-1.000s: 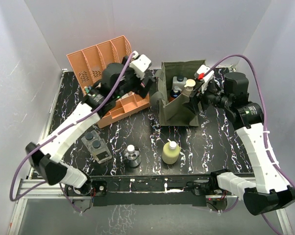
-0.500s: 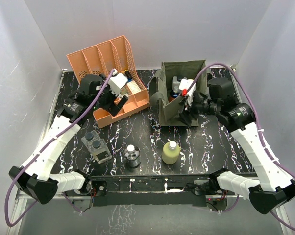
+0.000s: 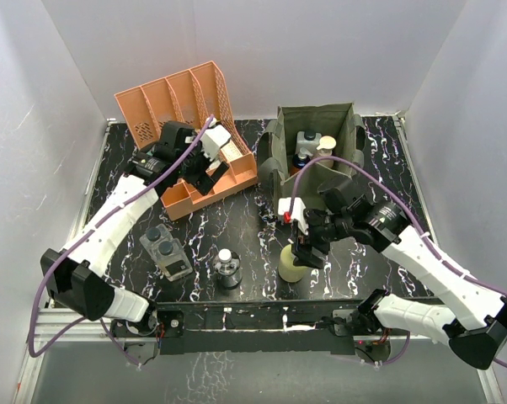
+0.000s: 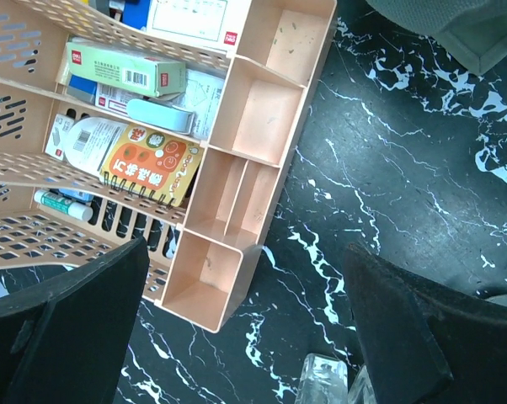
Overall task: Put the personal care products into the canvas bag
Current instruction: Pick up the care product from the center of the board.
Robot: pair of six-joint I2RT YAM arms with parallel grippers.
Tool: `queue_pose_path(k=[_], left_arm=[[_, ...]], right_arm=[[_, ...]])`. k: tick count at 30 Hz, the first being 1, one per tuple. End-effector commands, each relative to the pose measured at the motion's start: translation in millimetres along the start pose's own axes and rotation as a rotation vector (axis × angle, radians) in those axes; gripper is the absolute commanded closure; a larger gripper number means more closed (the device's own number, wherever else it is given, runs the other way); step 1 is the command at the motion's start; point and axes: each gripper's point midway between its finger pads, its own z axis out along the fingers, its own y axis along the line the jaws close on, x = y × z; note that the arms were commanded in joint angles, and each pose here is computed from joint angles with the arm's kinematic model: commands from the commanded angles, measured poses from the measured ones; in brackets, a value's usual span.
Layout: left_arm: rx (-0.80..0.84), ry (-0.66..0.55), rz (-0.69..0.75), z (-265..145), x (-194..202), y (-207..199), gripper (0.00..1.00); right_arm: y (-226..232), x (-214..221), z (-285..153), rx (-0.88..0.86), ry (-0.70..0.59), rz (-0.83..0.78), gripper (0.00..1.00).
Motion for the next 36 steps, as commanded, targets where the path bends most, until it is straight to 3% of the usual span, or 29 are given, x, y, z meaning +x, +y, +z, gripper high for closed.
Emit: queue_pose_path(k=[1, 7, 25, 34, 36], left_arm=[[-0.041, -0.068, 0.005, -12.8, -25.2, 13.8, 0.04], [-0.027, -0.089, -0.002, -16.5, -26.7, 10.0, 0.04], [-0.037, -0.113, -0.003, -12.6, -30.6, 11.5, 0.04], [-0.037, -0.111, -0.002, -11.0, -29.1, 11.1, 0.04], [-0.032, -0.112, -0.004, -10.1, -28.9, 10.1, 0.04]], right_arm=[[-9.0, 11.3, 2.2, 0.092, 0.023, 0.074, 0.23], [-22.0, 20.3, 11.9, 0.129, 0.069, 0.099, 0.23], [-30.6, 46.0, 41.9, 0.109, 0.204, 0.090, 0.45], [-22.4, 55.1, 38.4, 0.099, 0.227, 0.050, 0.46], [-23.4, 52.0, 38.0, 0.103, 0.217, 0.050, 0.42]])
